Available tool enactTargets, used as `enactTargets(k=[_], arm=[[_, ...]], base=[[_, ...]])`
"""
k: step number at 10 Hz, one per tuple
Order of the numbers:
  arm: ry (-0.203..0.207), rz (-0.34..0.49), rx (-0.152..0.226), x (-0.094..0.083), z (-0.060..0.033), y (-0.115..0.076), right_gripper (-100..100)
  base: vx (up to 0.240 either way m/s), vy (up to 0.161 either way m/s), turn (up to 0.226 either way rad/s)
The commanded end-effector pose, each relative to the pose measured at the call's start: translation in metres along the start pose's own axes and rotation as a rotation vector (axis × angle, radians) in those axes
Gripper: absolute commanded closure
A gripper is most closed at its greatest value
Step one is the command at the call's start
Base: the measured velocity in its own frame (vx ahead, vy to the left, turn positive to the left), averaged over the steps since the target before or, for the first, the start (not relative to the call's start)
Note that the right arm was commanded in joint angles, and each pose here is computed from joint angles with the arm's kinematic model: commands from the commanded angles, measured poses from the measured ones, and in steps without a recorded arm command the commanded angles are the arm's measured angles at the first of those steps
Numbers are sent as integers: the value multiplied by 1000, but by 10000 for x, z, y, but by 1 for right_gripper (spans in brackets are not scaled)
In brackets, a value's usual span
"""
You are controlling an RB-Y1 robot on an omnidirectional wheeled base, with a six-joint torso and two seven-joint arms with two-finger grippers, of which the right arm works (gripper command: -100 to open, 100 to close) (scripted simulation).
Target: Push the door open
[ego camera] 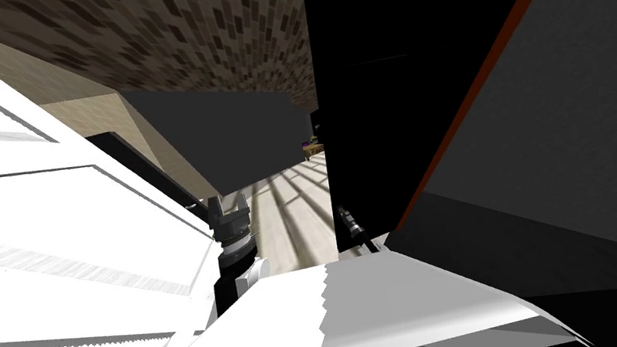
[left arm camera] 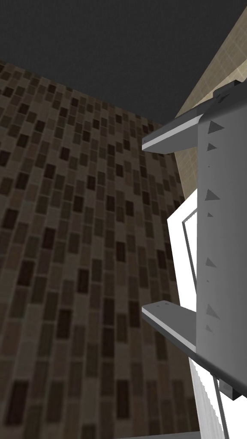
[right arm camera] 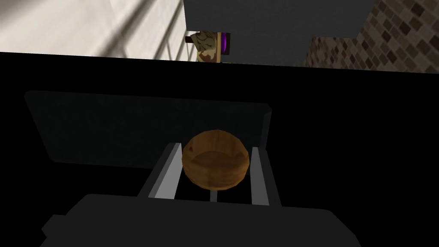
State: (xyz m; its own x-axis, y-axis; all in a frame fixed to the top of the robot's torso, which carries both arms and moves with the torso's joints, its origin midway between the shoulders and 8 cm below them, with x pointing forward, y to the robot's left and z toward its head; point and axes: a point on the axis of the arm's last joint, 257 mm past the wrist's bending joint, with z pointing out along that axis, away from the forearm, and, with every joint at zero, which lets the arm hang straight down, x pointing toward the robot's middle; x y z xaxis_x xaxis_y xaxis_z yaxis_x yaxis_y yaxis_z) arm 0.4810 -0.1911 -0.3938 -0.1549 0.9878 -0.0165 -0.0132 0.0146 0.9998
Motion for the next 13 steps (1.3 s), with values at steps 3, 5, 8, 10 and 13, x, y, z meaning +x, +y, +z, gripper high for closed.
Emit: enactTargets(k=[3,5,8,10,13], arm=[[-23,-6,2,-127,-9,-4,100],[-45,-9,3,-238,-17,-4,100],[-72,-13,5,-369,-27,-3,100],[-111,-16,6,-551,-46,1,100],[-128,-16,7,-626,-55,2,100]], base=[[90,36,-20],[173,69,-39],[190,51,-20],[182,81,-75],[112,50,-25]])
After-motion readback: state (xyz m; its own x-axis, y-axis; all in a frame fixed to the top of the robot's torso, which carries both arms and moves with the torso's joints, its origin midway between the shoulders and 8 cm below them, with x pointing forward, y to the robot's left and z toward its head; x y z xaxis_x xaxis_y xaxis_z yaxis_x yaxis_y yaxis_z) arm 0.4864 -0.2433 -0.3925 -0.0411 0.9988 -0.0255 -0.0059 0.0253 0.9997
